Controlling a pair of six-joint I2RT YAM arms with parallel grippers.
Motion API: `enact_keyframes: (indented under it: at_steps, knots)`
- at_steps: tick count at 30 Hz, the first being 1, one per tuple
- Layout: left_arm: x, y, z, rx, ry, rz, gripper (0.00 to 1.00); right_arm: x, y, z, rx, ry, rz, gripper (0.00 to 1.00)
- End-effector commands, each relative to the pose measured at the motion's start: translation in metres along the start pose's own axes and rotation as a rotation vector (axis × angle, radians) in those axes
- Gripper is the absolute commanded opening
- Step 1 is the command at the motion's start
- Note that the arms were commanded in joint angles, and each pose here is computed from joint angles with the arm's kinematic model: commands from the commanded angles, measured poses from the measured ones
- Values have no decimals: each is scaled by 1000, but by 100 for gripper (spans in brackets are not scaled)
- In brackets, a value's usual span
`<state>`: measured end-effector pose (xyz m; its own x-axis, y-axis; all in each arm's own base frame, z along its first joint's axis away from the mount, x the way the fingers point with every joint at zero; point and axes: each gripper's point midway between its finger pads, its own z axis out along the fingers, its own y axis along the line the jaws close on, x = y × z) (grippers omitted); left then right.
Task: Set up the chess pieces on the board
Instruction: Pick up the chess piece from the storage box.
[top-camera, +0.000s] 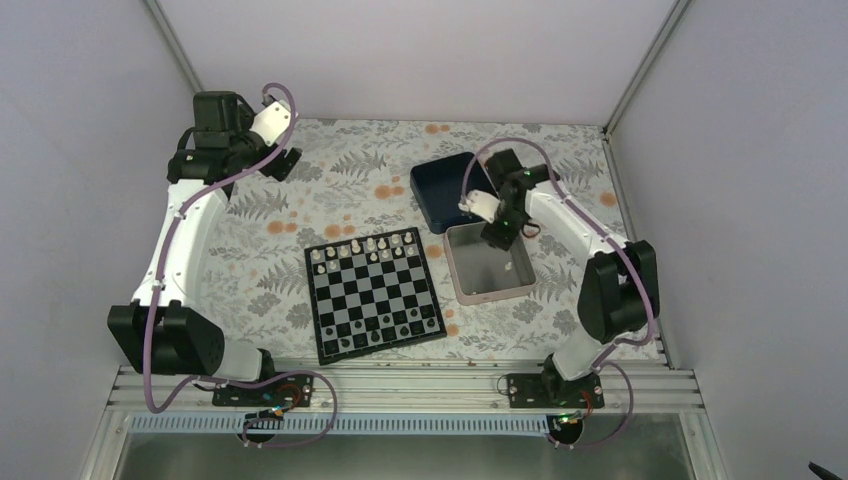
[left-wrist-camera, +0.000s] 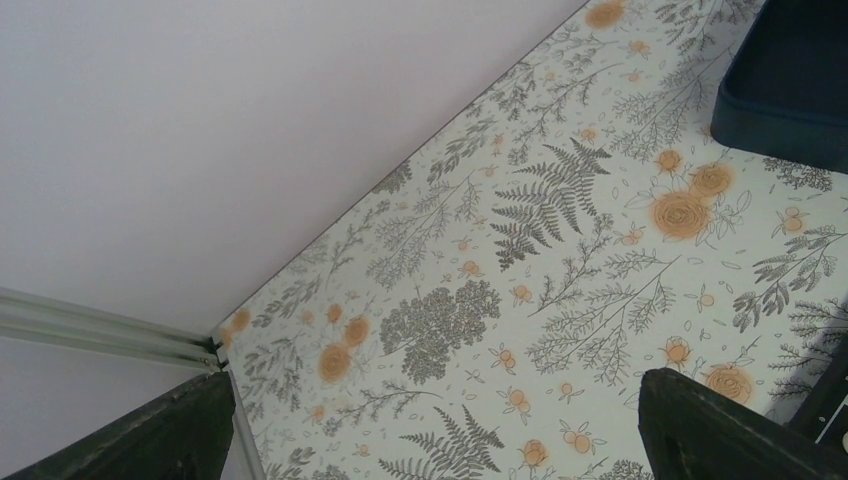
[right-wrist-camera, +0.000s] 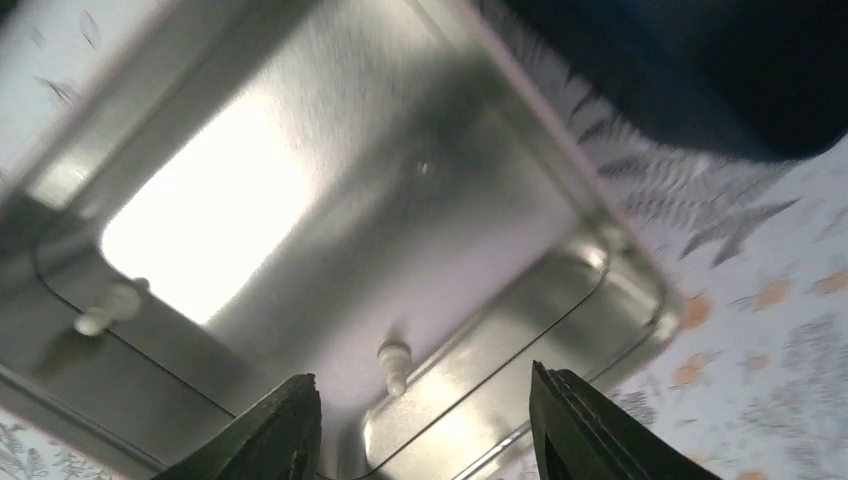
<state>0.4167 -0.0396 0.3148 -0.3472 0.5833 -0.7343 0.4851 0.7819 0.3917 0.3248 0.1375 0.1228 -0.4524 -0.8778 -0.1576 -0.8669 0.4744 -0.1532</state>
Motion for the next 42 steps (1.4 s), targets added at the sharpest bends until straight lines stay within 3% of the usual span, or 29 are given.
enact_keyframes:
  at_steps: [1,8,17,25,34,42]
  knots:
    - [-4,5,-7,-25,-26,10,100,32,-5,13,12,20,26,55]
    - [-4,4,-7,-15,-24,4,100,73,-2,49,-38,106,103,54]
    - [-7,2,-8,1,-33,2,100,84,3,73,-84,126,121,52]
    - [-6,1,-7,5,-30,2,100,85,11,84,-129,133,128,36]
    - [-5,-3,-3,30,-32,-1,100,85,11,77,-130,139,137,9]
    - [-9,-4,-6,40,-46,4,100,21,-3,24,-39,60,63,6]
